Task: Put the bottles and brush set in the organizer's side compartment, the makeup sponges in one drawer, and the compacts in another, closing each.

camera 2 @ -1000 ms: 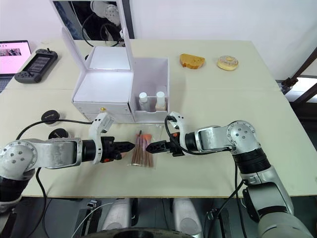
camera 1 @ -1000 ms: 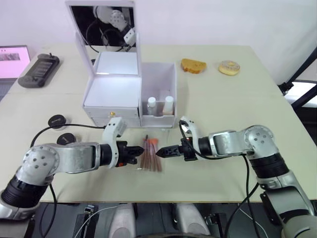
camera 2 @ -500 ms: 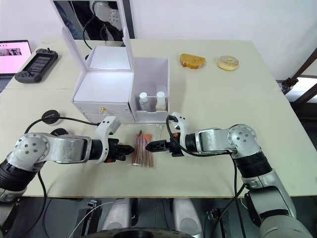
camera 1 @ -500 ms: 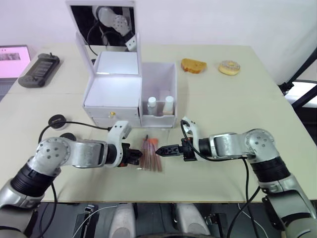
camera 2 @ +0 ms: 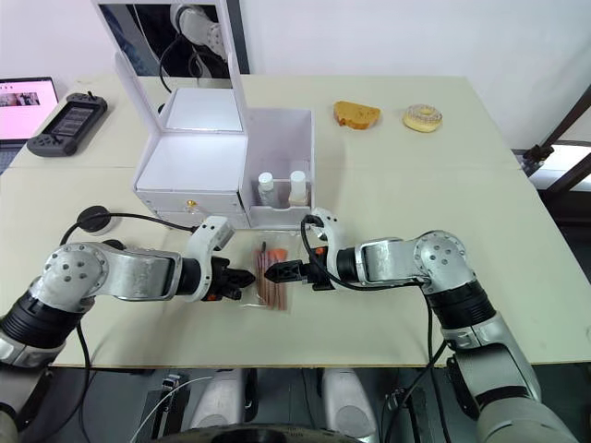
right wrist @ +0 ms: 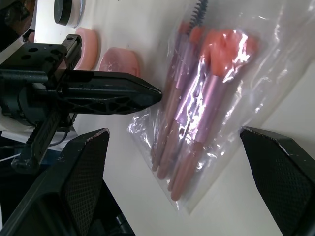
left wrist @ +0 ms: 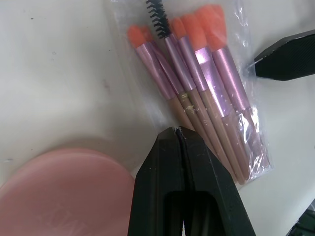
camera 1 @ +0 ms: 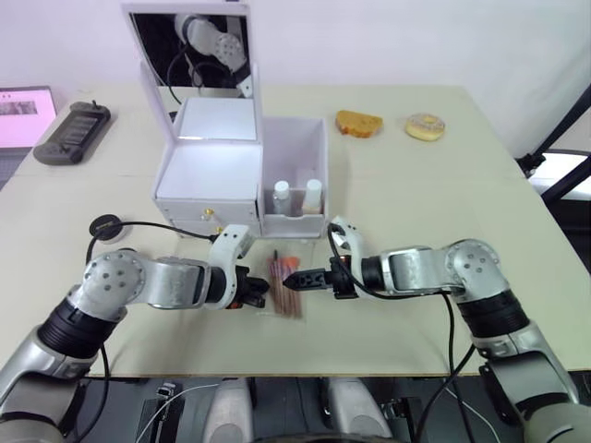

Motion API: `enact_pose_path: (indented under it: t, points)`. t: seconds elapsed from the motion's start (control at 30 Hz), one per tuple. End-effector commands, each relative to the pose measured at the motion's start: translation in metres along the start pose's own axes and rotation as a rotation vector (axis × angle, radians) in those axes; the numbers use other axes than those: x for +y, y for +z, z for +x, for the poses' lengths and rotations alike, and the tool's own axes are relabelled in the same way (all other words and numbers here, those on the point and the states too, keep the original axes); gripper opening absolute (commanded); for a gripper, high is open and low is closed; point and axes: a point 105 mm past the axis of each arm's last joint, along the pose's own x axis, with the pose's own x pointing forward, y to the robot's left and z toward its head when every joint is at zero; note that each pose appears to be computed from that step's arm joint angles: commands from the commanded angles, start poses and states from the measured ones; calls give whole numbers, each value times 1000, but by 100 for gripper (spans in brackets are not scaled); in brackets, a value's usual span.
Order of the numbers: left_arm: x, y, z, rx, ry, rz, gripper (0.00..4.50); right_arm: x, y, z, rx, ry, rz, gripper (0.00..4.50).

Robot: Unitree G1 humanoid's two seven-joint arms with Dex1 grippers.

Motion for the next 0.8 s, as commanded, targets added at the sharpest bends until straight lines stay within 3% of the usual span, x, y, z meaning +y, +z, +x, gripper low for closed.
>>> enact_pose_path:
  t: [0.03, 0.3, 0.6, 0.7, 0.8]
  points:
    - [-1, -15, 6, 58, -2, 7, 4, 0, -11, 12, 48, 29, 26, 450]
    - [-2, -17, 4, 63, -10, 9, 4, 0, -13, 26, 32, 102, 100, 450]
    - [-2, -18, 3, 57, -7, 5, 4, -9, -19, 34, 56, 71, 72, 450]
    - [-2, -18, 4, 53, -5, 0, 0, -13, -17, 33, 40, 59, 74, 321]
    - [-2, -16, 3, 43, -5, 10, 0, -15, -17, 34, 40, 54, 73, 160]
